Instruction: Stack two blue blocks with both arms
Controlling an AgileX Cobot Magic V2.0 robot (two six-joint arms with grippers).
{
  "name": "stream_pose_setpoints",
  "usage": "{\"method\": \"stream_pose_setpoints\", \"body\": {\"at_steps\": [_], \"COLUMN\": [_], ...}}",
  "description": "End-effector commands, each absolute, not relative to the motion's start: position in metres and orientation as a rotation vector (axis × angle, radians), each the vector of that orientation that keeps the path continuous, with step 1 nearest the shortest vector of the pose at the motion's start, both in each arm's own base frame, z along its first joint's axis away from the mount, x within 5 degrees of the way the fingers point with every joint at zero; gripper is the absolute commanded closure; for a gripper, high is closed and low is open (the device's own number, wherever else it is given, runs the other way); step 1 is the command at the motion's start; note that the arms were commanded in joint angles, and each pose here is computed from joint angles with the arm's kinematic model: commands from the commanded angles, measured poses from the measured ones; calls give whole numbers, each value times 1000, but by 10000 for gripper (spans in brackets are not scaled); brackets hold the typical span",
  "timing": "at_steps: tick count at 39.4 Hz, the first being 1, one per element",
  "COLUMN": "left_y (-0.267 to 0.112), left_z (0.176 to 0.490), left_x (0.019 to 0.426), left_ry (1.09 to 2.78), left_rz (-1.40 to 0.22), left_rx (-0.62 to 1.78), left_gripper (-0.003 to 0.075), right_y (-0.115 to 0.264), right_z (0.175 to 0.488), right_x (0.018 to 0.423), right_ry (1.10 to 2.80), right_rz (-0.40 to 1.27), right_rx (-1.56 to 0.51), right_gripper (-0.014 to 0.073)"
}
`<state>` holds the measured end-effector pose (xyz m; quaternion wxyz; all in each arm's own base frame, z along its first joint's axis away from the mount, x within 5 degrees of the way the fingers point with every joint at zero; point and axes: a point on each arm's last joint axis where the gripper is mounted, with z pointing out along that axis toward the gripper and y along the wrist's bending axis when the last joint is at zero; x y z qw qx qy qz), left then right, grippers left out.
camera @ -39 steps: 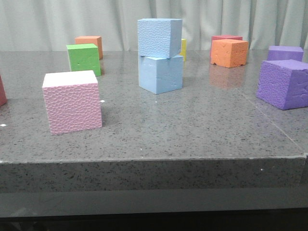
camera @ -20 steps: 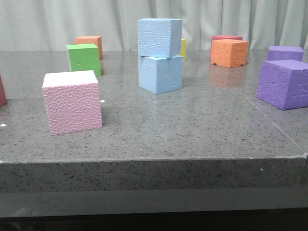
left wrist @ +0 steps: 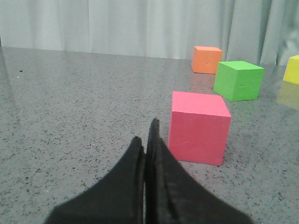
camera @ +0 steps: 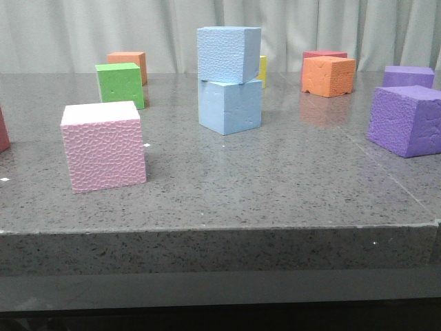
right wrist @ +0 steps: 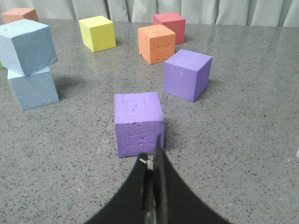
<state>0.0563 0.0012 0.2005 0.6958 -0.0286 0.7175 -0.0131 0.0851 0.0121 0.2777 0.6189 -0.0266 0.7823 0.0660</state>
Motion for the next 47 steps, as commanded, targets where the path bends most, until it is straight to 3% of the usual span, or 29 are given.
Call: {"method": "stream_pose_setpoints", "body": {"at_steps": [1,6,18,47], "left_y": [1,1,1,1], "left_z": [209,209,209,209], "left_x": [55,55,55,55], "left_ry": [1497,1497,1497,1497], "left_rz": [-46,-46,-46,-46], "left_rx": [-75,-75,-75,-75], "left_gripper": [741,741,741,741], "right_y": [10,8,7,7], "right_z": [284,261,195,191], "right_x": [85,75,59,54], "right_ry": [1657,1594,1633,1656], "right_rz": [135,131,132,132], "right_rx": [-47,-39,-42,-44], "right_gripper": [661,661,661,661]}}
